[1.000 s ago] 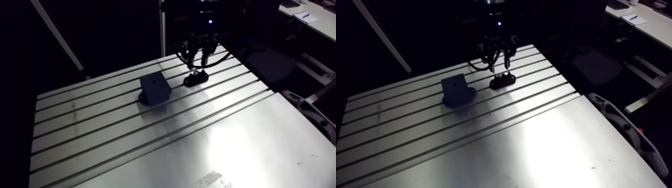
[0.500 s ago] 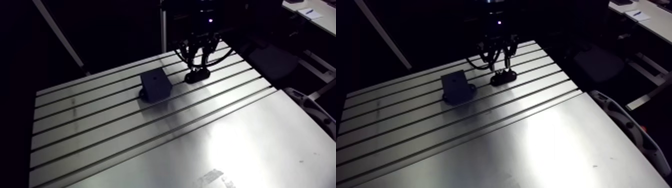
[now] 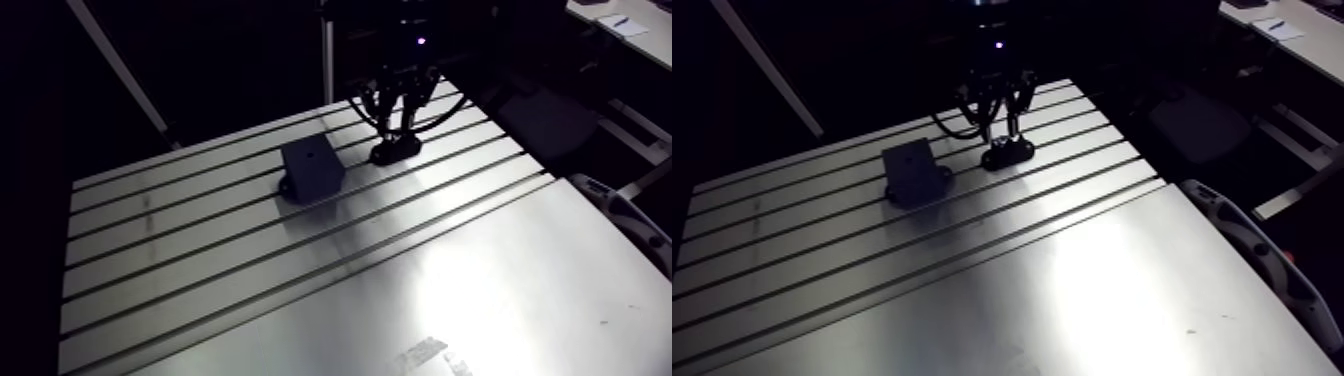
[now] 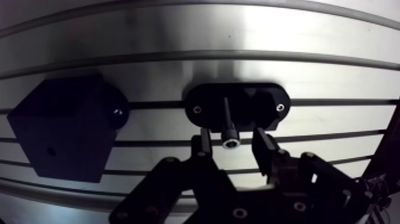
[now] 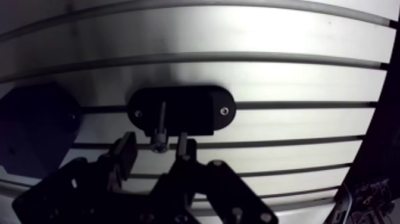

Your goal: Pick up the M10 bolt and insert it into the hole until fully seated.

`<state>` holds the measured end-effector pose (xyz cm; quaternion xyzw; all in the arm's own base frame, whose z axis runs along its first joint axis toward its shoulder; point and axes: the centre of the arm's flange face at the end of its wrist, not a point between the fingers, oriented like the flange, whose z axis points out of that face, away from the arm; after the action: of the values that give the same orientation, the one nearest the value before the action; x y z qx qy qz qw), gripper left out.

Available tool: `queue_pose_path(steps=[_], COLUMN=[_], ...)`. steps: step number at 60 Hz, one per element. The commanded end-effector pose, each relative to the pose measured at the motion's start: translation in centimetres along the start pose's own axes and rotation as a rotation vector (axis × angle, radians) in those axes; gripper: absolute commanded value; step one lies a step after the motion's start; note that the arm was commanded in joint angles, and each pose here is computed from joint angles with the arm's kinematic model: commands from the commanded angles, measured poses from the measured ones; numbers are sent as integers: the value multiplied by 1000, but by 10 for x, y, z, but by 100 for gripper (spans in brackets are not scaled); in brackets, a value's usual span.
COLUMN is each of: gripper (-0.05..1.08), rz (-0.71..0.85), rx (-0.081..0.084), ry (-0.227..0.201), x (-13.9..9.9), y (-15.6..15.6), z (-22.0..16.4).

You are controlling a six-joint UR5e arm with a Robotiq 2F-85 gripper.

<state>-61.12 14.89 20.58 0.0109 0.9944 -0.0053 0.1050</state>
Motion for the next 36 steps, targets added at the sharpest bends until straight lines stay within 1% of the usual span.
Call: queue_pose_path(steps=[1, 36], gripper=[54, 57], rz=[-1, 0], rx=[1, 2], ry=[-4, -5], x=[0, 1], y=[-1, 0], z=[2, 5])
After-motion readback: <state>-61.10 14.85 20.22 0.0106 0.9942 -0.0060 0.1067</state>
